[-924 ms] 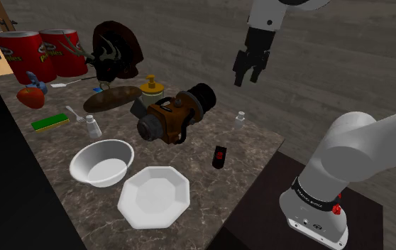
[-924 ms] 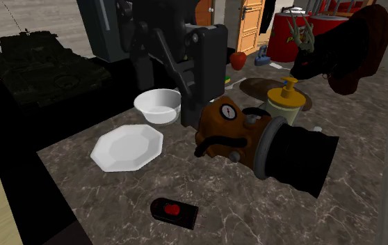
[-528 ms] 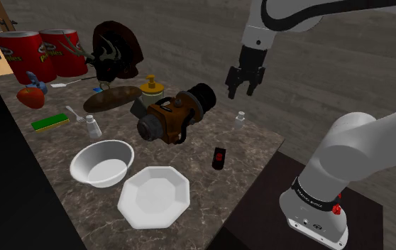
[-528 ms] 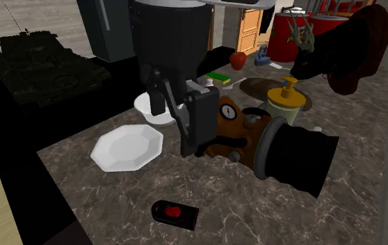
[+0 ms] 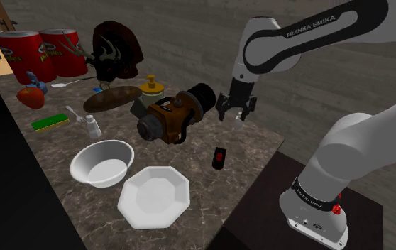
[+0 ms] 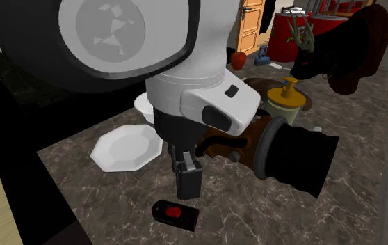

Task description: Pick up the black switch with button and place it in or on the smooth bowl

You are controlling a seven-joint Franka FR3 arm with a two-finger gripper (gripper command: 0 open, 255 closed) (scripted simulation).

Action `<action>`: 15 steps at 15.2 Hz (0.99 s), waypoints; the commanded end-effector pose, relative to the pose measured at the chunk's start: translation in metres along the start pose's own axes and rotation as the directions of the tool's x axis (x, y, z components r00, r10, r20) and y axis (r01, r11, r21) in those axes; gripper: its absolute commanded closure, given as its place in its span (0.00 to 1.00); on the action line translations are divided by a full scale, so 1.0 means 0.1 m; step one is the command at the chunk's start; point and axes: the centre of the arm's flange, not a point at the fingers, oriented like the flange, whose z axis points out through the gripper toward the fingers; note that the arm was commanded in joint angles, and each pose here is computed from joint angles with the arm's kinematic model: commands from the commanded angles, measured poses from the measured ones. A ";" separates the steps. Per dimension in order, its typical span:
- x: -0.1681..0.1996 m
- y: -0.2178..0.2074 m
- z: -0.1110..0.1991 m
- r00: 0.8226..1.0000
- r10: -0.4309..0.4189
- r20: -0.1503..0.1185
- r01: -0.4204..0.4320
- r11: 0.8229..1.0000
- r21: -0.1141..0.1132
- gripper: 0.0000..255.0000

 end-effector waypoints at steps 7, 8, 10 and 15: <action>0.14 0.05 1.07 0.949 0.316 0.016 -0.316 0.949 0.017 0.00; 0.15 0.06 1.20 0.935 0.353 0.018 -0.354 0.935 0.018 0.00; 0.17 0.08 1.41 0.911 0.412 0.022 -0.412 0.911 0.021 0.00; 0.17 0.07 1.68 0.911 0.412 0.022 -0.412 0.911 0.021 0.00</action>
